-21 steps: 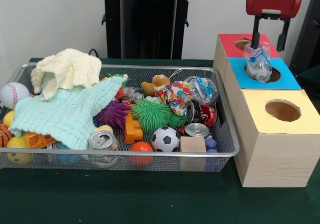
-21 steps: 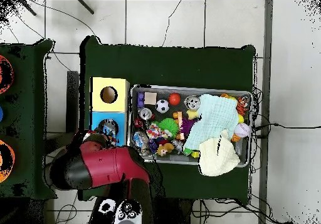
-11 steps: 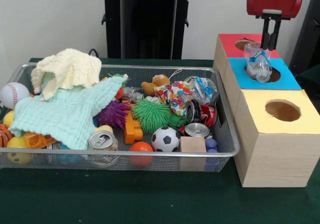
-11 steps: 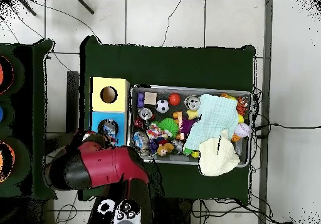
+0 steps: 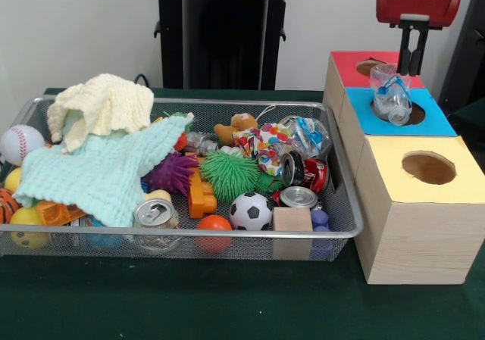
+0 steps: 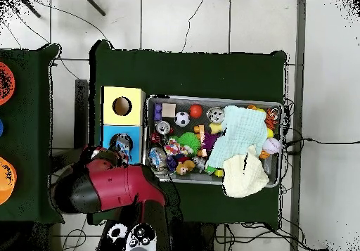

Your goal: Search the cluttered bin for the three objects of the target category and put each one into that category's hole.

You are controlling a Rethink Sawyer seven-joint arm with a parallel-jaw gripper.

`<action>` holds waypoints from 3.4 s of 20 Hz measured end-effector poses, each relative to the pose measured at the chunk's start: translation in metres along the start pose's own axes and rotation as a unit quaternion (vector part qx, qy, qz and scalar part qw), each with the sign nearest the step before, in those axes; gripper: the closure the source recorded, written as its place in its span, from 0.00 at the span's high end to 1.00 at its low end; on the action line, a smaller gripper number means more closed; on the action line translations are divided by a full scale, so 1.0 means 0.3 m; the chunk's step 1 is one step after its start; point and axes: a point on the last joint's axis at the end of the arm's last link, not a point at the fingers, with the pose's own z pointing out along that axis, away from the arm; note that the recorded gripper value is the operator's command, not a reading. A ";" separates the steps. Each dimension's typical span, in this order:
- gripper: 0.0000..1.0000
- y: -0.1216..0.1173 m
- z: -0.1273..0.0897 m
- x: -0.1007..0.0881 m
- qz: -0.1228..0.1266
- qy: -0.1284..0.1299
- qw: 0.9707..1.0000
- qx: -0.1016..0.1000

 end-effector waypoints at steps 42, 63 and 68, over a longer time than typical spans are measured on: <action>0.00 -0.001 0.165 -0.025 -0.018 -0.003 1.000 0.007; 1.00 -0.060 0.261 -0.027 -0.021 -0.001 1.000 0.009; 1.00 -0.016 0.257 -0.002 -0.036 0.000 0.999 -0.001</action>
